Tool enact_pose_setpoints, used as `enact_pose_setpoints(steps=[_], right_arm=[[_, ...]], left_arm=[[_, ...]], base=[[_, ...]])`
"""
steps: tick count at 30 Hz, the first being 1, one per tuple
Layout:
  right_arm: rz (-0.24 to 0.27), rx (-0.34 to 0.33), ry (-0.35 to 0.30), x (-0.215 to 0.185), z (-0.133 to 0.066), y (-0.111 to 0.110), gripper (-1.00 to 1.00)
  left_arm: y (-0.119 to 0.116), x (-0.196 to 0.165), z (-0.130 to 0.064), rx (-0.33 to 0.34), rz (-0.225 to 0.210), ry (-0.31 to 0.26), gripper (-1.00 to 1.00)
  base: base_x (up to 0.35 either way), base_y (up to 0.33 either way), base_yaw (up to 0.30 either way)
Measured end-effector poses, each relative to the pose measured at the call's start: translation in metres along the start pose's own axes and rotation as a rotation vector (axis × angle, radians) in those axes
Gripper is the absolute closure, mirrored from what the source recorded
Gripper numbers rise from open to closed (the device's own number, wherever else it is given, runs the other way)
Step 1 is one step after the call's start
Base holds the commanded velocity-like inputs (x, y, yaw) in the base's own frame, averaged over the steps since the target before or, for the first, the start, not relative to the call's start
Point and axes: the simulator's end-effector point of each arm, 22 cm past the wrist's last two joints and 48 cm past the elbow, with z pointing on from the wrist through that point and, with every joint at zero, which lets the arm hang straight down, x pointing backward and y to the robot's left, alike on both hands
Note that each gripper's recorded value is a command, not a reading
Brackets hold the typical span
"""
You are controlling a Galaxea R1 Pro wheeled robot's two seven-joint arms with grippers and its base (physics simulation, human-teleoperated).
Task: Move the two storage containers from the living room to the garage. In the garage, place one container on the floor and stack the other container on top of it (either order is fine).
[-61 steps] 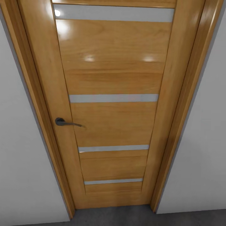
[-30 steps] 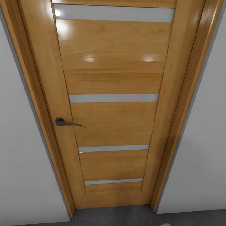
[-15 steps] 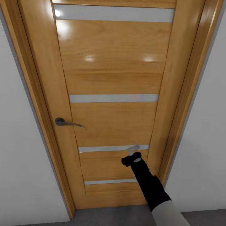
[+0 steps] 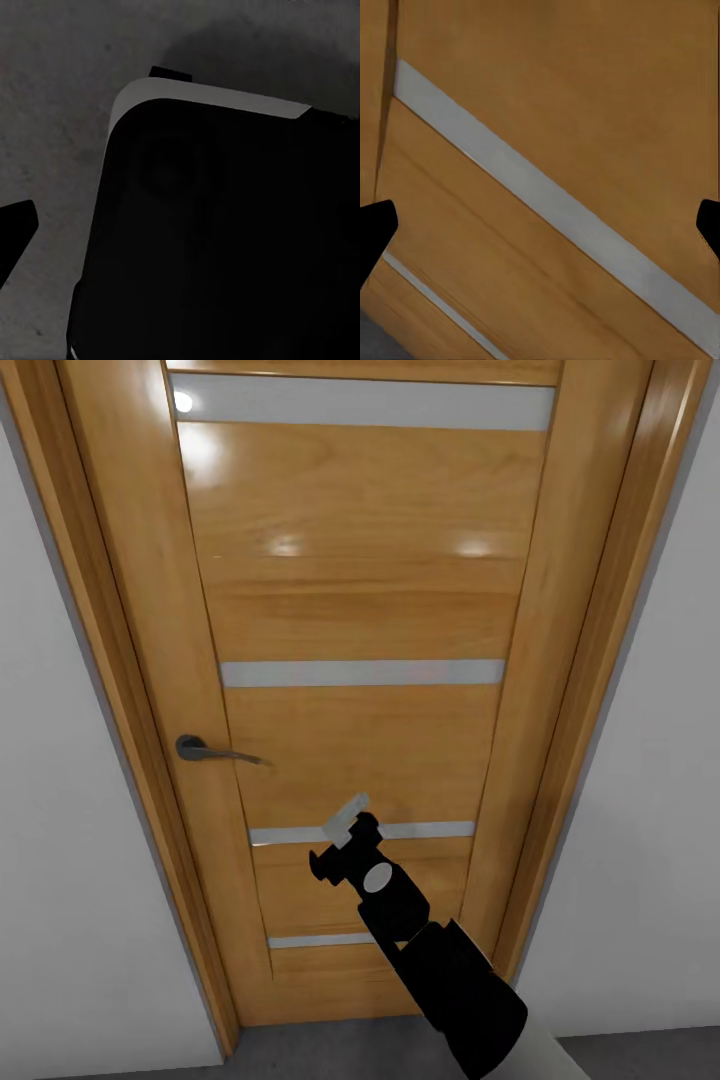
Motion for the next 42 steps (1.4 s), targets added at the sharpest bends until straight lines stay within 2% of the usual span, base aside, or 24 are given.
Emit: enact_pose_setpoints(steps=[7, 11, 26, 28, 34, 38, 40, 42], right_arm=[[-0.065, -0.050, -0.048, -0.019, -0.009, 0.031, -1.00], [-0.083, -0.063, -0.057, -0.021, -0.009, 0.040, -1.00], [-0.082, -0.052, -0.077, -0.024, -0.008, 0.038, -1.00], [-0.076, -0.044, -0.103, -0.024, -0.002, 0.033, -1.00], [-0.057, -0.024, -0.068, 0.003, 0.017, 0.021, -1.00], [-0.108, 0.010, -0.071, 0.013, 0.031, 0.012, -1.00], [-0.167, 0.036, -0.061, 0.017, 0.048, -0.002, -1.00], [-0.192, 0.050, -0.056, 0.018, 0.056, -0.012, -1.00]], left_arm=[[-0.001, 0.000, 0.000, 0.001, -0.009, 0.000, -1.00], [0.000, 0.001, 0.000, 0.000, -0.007, 0.003, -1.00], [0.000, 0.002, 0.000, 0.000, -0.005, 0.003, -1.00], [0.000, 0.001, 0.000, 0.000, -0.006, 0.003, -1.00], [-0.001, 0.002, 0.000, 0.000, -0.006, 0.003, -1.00], [-0.001, 0.002, 0.000, 0.000, -0.006, 0.003, -1.00], [-0.001, 0.002, 0.000, 0.001, -0.006, 0.003, -1.00], [-0.001, 0.002, 0.000, 0.001, -0.006, 0.003, -1.00]], base=[[0.000, 0.000, 0.000], [0.090, 0.000, 0.000], [0.234, 0.000, 0.000], [0.022, 0.000, 0.000], [0.006, 0.000, 0.000], [0.000, 0.000, 0.000], [0.000, 0.000, 0.000], [0.000, 0.000, 0.000]])
